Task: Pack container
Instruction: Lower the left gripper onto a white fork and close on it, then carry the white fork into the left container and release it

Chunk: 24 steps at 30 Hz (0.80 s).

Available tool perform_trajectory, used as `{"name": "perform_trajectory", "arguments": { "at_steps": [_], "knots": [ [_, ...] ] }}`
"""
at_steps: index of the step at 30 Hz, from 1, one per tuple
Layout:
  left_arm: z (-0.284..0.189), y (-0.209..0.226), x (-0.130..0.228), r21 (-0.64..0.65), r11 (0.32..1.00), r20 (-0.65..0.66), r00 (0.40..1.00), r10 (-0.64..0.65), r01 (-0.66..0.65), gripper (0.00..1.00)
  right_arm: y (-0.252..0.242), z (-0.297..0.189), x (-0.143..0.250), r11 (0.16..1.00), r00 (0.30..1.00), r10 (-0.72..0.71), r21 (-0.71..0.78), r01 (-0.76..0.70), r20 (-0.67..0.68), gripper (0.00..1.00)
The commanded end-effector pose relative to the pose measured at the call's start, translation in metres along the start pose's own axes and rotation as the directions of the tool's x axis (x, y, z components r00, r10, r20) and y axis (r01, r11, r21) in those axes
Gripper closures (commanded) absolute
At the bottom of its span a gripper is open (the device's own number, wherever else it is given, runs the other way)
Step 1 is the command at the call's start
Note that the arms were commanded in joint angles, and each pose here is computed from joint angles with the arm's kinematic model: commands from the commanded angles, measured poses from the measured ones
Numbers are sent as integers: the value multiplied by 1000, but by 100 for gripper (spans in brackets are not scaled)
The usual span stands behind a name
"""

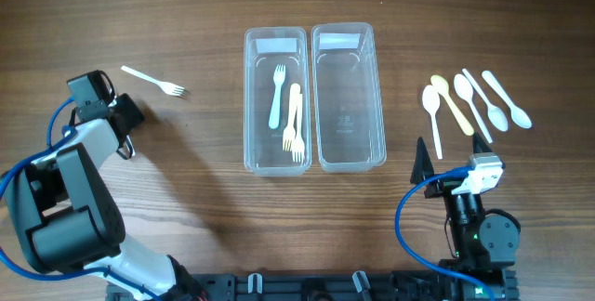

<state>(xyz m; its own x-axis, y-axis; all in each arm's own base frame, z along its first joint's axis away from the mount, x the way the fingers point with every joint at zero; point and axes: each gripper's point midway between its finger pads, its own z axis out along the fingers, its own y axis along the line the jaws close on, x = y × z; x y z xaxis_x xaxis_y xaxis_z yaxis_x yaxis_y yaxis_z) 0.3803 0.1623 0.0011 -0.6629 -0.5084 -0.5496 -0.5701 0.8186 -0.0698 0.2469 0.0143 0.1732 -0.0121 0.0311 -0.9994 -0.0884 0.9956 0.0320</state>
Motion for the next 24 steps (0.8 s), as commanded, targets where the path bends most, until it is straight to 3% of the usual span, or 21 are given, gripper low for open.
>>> {"name": "perform_trajectory", "arguments": {
  "at_steps": [1, 11, 19, 24],
  "knots": [
    [6, 0, 10, 13, 1000, -31, 999, 4, -4, 76, 0, 0, -1, 1000, 1000, -5, -2, 6, 5, 0],
    [6, 0, 8, 13, 1000, -28, 1000, 4, -3, 96, 0, 0, -1, 1000, 1000, -5, -2, 5, 5, 0],
    [-21, -2, -24, 16, 1000, 80, 997, -5, 3, 96, 0, 0, -1, 1000, 1000, -5, -2, 6, 5, 0],
    [-75, -10, -66, 58, 998, 235, 972, -23, 10, 96, 0, 0, -1, 1000, 1000, -5, -2, 5, 5, 0]
  ]
}}
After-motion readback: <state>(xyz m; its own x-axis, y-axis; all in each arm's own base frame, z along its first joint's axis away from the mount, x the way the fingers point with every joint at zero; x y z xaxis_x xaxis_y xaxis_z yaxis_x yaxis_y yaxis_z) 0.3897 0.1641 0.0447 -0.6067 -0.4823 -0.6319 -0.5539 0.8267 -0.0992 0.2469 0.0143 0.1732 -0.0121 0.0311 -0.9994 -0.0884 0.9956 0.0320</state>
